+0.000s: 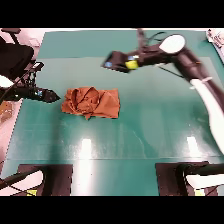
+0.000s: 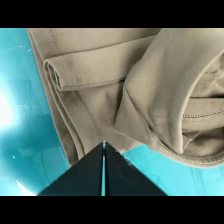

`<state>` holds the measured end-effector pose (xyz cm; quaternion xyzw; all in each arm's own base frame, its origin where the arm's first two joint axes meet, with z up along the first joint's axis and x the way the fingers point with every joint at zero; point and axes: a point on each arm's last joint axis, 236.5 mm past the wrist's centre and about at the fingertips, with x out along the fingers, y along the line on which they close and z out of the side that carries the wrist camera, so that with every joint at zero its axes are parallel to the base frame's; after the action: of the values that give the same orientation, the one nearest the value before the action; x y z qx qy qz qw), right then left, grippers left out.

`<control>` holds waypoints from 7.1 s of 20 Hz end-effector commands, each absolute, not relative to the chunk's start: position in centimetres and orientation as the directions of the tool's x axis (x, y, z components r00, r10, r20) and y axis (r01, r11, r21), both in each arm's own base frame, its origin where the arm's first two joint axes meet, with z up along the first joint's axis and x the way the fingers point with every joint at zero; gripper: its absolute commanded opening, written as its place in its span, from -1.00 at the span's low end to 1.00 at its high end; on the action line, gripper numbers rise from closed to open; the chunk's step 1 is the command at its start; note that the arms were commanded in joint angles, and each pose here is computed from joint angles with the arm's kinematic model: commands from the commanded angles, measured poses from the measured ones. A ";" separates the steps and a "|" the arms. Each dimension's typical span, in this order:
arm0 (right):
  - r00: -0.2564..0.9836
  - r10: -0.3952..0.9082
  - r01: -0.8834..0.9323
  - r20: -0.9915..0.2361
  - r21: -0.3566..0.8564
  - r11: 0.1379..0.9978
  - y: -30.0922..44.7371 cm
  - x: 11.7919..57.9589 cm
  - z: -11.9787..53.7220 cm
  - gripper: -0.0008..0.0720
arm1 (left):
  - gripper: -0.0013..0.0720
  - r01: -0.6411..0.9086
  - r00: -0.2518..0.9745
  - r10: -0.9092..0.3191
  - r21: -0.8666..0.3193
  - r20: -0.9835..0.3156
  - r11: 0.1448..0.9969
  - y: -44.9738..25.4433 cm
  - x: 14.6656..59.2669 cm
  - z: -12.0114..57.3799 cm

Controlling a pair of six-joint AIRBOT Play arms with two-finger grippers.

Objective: Fold the shirts.

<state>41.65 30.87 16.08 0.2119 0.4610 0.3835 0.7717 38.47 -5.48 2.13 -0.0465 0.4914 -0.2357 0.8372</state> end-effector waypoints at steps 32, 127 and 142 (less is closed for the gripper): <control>0.007 0.872 -0.382 -0.490 0.804 0.455 39.9 39.4 4.7 -0.92 | -0.91 0.353 0.303 -0.551 -0.446 -0.777 0.823 -8.1 36.0 2.7; -0.048 -0.192 0.993 -0.980 -0.026 -0.114 -35.5 9.4 11.5 -0.93 | -0.91 0.368 0.137 -0.877 -0.798 -0.461 0.477 -16.1 30.7 12.1; 0.125 -0.491 0.992 -0.862 0.102 0.073 -36.7 14.9 19.9 0.76 | -0.91 0.365 0.150 -0.871 -0.793 -0.468 0.489 -15.9 31.0 11.9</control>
<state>12.02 -35.64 14.59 0.4162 0.4014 -0.5727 0.5811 31.00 -15.92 11.94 -0.2606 0.4862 -0.4338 0.7124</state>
